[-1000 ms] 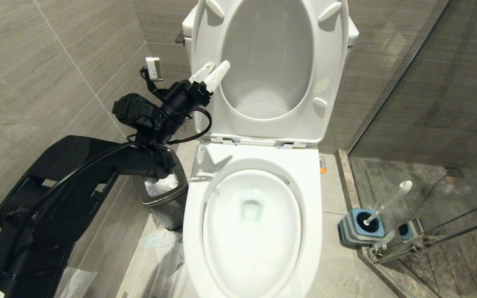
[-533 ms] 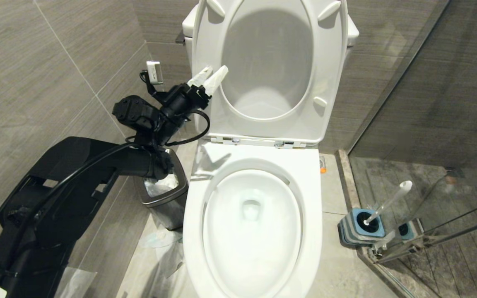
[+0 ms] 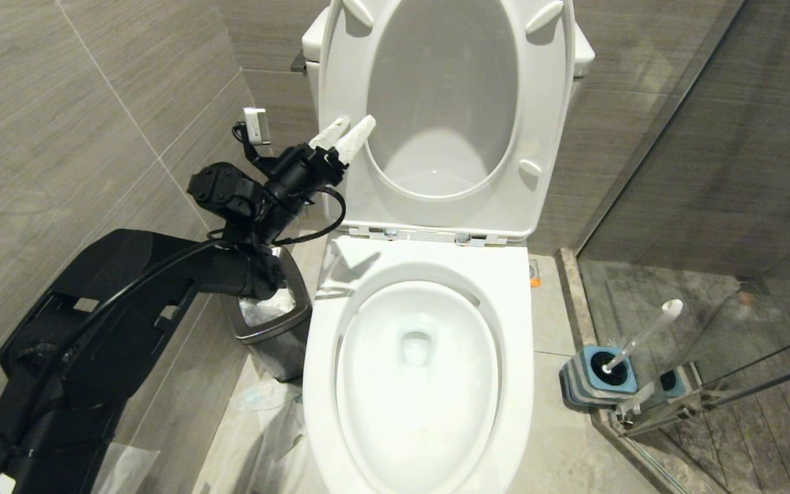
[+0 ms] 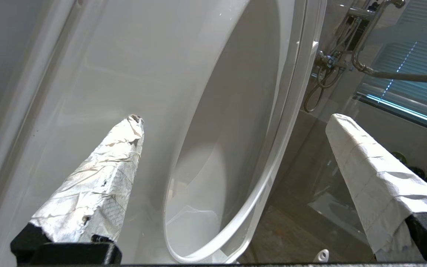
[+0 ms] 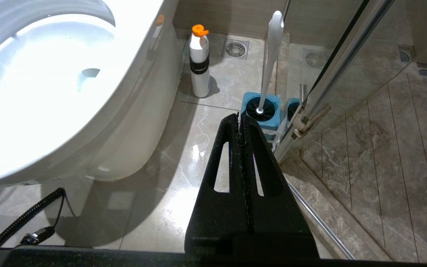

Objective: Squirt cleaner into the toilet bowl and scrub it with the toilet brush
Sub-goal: Use the left hand to lift the toilet lid slightly

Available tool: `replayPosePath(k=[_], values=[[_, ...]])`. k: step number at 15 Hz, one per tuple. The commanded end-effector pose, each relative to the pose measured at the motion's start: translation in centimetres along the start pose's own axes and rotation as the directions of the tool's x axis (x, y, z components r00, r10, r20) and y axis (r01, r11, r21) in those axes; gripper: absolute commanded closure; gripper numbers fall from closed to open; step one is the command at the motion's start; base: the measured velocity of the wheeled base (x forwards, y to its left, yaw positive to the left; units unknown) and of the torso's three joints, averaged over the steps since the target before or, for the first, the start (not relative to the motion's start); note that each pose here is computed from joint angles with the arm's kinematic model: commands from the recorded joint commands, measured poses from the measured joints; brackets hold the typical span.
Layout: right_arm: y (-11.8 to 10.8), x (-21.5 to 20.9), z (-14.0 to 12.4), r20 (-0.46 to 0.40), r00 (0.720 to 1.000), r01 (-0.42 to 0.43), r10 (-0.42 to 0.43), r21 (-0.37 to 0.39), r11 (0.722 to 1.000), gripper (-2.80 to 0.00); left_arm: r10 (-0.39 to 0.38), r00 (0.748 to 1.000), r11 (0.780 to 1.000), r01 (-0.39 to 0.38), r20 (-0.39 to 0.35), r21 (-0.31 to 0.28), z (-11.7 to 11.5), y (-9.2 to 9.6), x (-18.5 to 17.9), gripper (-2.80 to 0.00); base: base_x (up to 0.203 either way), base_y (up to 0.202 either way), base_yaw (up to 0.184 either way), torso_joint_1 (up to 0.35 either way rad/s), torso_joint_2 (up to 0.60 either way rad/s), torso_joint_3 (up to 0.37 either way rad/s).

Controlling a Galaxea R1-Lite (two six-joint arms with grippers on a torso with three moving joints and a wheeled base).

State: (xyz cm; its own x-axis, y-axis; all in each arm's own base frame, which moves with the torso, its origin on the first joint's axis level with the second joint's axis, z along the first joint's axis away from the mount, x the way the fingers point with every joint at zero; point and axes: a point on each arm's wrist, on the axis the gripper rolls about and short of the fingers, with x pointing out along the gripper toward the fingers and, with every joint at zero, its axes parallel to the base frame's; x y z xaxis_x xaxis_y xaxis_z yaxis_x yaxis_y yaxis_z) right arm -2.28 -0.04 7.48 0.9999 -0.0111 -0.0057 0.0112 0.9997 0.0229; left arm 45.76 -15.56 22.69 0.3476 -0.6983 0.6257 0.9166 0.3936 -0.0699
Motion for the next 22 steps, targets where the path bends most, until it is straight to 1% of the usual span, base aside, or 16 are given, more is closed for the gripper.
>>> replayPosePath(k=[1, 5, 7, 10, 13, 15, 18, 20, 22], values=[[0.0, 0.0, 0.0, -0.002, 1.000, 0.000, 0.000, 0.000, 1.000, 0.00, -0.005, 1.000, 1.000, 0.005, -0.001, 0.003, 0.0, -0.2, 0.2, -2.80, 0.000, 0.000, 0.000, 0.000, 0.00, 0.000], [0.0, 0.0, 0.0, -0.002, 1.000, 0.000, 0.000, 0.000, 1.000, 0.00, 0.002, 1.000, 1.000, -0.002, -0.009, 0.022, -0.4, 0.1, -0.1, -2.80, 0.000, 0.000, 0.000, 0.000, 0.00, 0.000], [0.0, 0.0, 0.0, -0.002, 1.000, 0.000, 0.000, 0.000, 1.000, 0.00, 0.012, 1.000, 1.000, -0.012, -0.018, 0.020, -1.0, 0.6, -0.5, -2.80, 0.000, 0.000, 0.000, 0.000, 0.00, 0.000], [0.0, 0.0, 0.0, -0.002, 1.000, 0.000, 0.000, 0.000, 1.000, 0.00, 0.023, 0.999, 1.000, -0.023, -0.023, 0.019, -1.3, 1.1, -0.9, -2.80, 0.000, 0.000, 0.000, 0.000, 0.00, 0.000], [0.0, 0.0, 0.0, -0.002, 1.000, 0.000, 0.000, 0.000, 1.000, 0.00, 0.021, 1.000, 1.000, -0.021, -0.021, 0.021, -1.3, 1.0, -0.8, -2.80, 0.000, 0.000, 0.000, 0.000, 0.00, 0.000], [0.0, 0.0, 0.0, -0.002, 1.000, 0.000, 0.000, 0.000, 1.000, 0.00, 0.015, 1.000, 1.000, -0.015, -0.013, 0.024, -0.5, 0.7, -0.6, -2.80, 0.000, 0.000, 0.000, 0.000, 0.00, 0.000], [0.0, 0.0, 0.0, -0.002, 1.000, 0.000, 0.000, 0.000, 1.000, 0.00, 0.003, 1.000, 0.999, -0.003, 0.004, 0.032, 1.4, -0.4, 0.0, -2.80, 0.000, 0.000, 0.000, 0.000, 0.00, 0.000], [0.0, 0.0, 0.0, -0.002, 1.000, 0.000, 0.000, 0.000, 1.000, 0.00, 0.017, 1.000, 1.000, -0.017, -0.016, 0.004, 2.5, -1.6, -0.3, -2.80, 0.000, 0.000, 0.000, 0.000, 0.00, 0.000], [0.0, 0.0, 0.0, -0.002, 1.000, 0.000, 0.000, 0.000, 1.000, 0.00, 0.014, 1.000, 0.999, -0.014, -0.018, -0.031, 4.3, -3.2, -0.6, -2.80, 0.000, 0.000, 0.000, 0.000, 0.00, 0.000]])
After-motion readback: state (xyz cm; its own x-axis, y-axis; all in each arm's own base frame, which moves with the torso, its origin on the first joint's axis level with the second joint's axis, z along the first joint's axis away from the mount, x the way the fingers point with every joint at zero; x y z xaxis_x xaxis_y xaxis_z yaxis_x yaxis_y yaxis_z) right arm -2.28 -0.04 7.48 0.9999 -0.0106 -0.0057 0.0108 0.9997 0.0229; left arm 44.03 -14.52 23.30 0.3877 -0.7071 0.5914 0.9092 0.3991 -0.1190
